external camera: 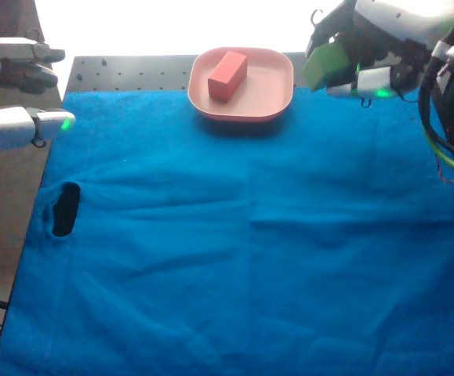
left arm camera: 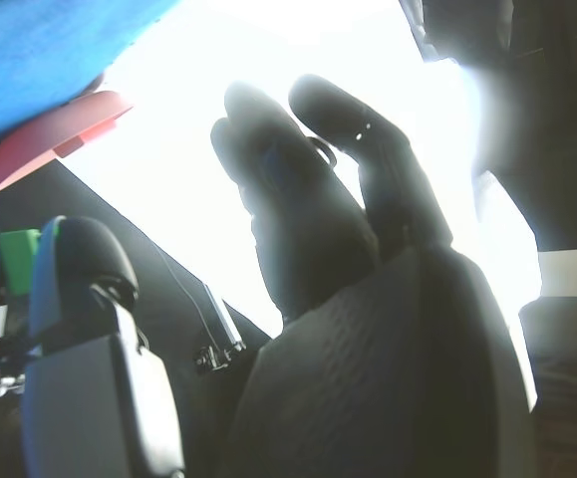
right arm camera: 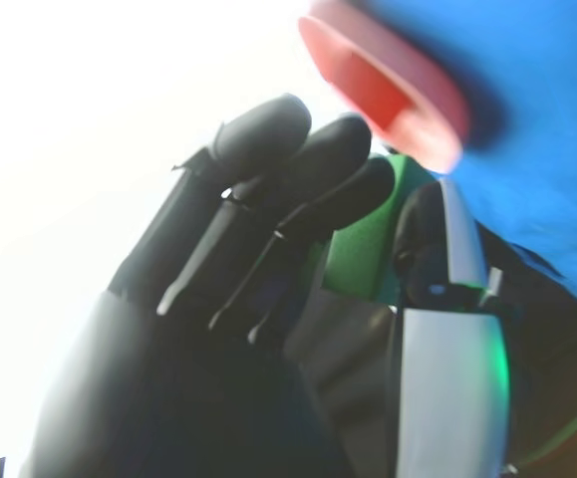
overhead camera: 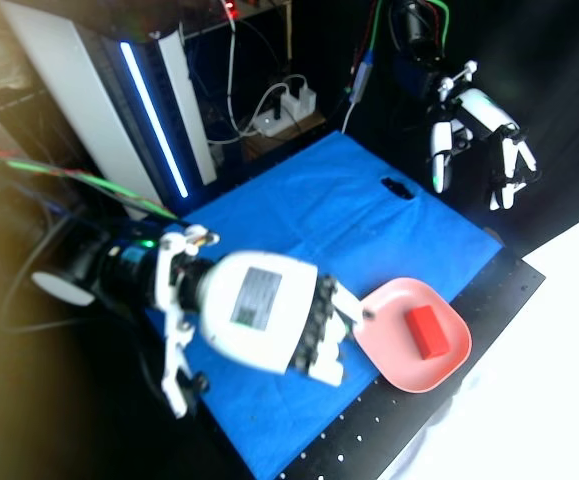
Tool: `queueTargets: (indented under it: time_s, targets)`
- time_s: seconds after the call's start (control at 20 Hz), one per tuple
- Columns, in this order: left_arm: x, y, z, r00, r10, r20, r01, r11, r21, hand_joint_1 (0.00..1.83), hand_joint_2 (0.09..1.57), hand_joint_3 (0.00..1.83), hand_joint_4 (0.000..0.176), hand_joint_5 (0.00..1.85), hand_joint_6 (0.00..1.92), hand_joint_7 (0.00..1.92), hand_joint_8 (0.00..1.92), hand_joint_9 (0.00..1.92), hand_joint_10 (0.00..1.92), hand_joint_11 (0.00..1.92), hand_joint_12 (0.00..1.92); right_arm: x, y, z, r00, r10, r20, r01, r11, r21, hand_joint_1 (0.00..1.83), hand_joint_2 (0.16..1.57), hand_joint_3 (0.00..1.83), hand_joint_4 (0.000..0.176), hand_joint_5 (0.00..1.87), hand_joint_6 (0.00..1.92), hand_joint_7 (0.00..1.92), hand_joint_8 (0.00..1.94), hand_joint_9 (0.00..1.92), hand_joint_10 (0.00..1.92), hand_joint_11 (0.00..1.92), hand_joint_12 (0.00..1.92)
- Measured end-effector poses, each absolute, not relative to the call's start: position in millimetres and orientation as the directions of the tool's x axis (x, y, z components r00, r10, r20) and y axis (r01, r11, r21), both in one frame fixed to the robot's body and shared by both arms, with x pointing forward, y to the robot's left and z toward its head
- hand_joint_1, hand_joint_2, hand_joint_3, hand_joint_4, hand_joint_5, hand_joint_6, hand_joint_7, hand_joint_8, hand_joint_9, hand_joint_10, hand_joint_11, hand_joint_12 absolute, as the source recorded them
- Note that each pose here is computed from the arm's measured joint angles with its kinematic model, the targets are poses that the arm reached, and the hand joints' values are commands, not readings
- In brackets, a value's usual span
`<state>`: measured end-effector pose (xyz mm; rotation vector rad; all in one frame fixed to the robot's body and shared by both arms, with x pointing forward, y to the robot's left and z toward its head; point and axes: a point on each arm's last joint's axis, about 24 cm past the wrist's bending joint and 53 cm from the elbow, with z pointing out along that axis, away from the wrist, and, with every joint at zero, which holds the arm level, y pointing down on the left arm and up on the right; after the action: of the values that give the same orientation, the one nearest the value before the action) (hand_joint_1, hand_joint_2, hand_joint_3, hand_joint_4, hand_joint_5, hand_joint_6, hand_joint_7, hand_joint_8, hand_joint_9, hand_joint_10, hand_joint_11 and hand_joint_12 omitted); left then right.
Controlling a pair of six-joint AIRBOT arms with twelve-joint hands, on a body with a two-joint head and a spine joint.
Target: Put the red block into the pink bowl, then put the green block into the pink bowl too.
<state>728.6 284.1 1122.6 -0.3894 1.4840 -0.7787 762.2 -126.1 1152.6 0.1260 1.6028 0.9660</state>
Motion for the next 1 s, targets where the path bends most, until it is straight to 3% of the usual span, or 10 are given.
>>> queueTargets:
  time_s: [0.05,0.1,0.2,0.35,0.4,0.55,0.65,0.8,0.9,1.0]
  targets:
    - [727.6,279.8,1121.5,-0.098,-0.667,-0.738,0.232,0.706,-0.669,0.95,0.98,0.0,0.011,0.64,0.0,0.91,0.0,0.9,0.0,0.24,1.42,765.9,-126.9,1155.1,-0.287,0.564,-0.774,-0.417,0.654,0.631,1.28,1.06,0.0,0.0,1.03,0.72,1.22,0.79,1.23,0.85,1.0,1.34]
    - [726.5,275.2,1119.0,-0.106,-0.667,-0.737,0.237,0.703,-0.67,0.96,0.98,0.0,0.0,0.64,0.0,0.91,0.0,0.89,0.0,0.2,1.43,769.8,-128.7,1159.7,-0.276,0.569,-0.774,-0.418,0.655,0.63,1.29,1.05,0.0,0.0,1.03,0.72,1.25,0.74,1.25,0.81,1.04,1.31]
    - [725.7,271.0,1115.9,-0.116,-0.666,-0.737,0.24,0.701,-0.672,0.96,0.98,0.0,0.0,0.63,0.0,0.9,0.0,0.88,0.0,0.21,1.44,773.6,-129.9,1163.5,-0.265,0.569,-0.778,-0.421,0.658,0.624,1.28,1.07,0.0,0.0,1.01,0.71,1.18,0.88,1.28,0.89,1.12,1.38]
    - [725.4,270.4,1118.3,-0.11,-0.669,-0.735,0.248,0.698,-0.672,0.97,0.99,0.0,0.0,0.63,0.0,0.91,0.0,0.88,0.0,0.21,1.46,787.8,-126.2,1170.3,-0.254,0.537,-0.804,-0.423,0.686,0.592,1.26,1.07,0.0,0.0,1.0,0.84,1.19,0.77,1.24,0.55,1.05,1.1]
    - [725.0,268.2,1117.9,-0.11,-0.672,-0.733,0.253,0.694,-0.674,0.96,0.99,0.0,0.0,0.63,0.0,0.91,0.0,0.89,0.01,0.22,1.45,790.8,-126.3,1174.7,-0.244,0.54,-0.806,-0.426,0.687,0.589,1.28,1.06,0.0,0.0,1.03,0.74,1.21,0.77,1.29,0.53,1.08,1.11]
    - [724.4,263.7,1113.6,-0.119,-0.679,-0.725,0.251,0.686,-0.683,0.96,0.99,0.0,0.0,0.62,0.0,0.9,0.0,0.86,0.0,0.19,1.43,799.3,-125.0,1175.7,-0.235,0.537,-0.81,-0.421,0.695,0.583,1.29,1.05,0.0,0.0,1.05,0.65,1.21,0.84,1.37,0.77,1.18,1.3]
    - [723.6,260.9,1114.6,-0.12,-0.676,-0.727,0.263,0.684,-0.68,0.94,0.99,0.0,0.0,0.62,0.0,0.91,0.0,0.86,0.0,0.19,1.42,806.0,-125.8,1171.8,-0.239,0.529,-0.814,-0.404,0.708,0.579,1.29,1.05,0.0,0.0,1.07,0.63,1.22,0.82,1.32,0.78,1.11,1.3]
    - [725.5,261.3,1114.5,-0.113,-0.688,-0.717,0.265,0.675,-0.689,0.99,0.99,0.0,0.0,0.61,0.0,0.9,0.0,0.88,0.01,0.24,1.4,816.7,-121.9,1167.7,-0.239,0.529,-0.814,-0.386,0.718,0.58,1.3,1.04,0.0,0.0,1.02,0.76,1.32,0.55,1.41,0.33,1.17,0.99]
    - [726.2,258.9,1113.6,-0.116,-0.691,-0.713,0.272,0.668,-0.692,1.01,0.99,0.0,0.0,0.6,0.0,0.89,0.0,0.88,0.01,0.26,1.38,820.6,-109.9,1164.6,-0.249,0.515,-0.82,-0.389,0.722,0.571,1.29,1.05,0.0,0.0,1.02,0.73,1.26,0.69,1.43,0.28,1.08,1.12]
    - [725.4,255.3,1111.9,-0.122,-0.692,-0.711,0.277,0.664,-0.694,1.02,1.0,0.0,0.0,0.59,0.0,0.89,0.0,0.88,0.01,0.28,1.37,824.5,-98.9,1161.4,-0.263,0.512,-0.818,-0.384,0.722,0.575,1.28,1.06,0.0,0.0,1.02,0.68,1.18,0.87,1.34,0.57,1.02,1.35]
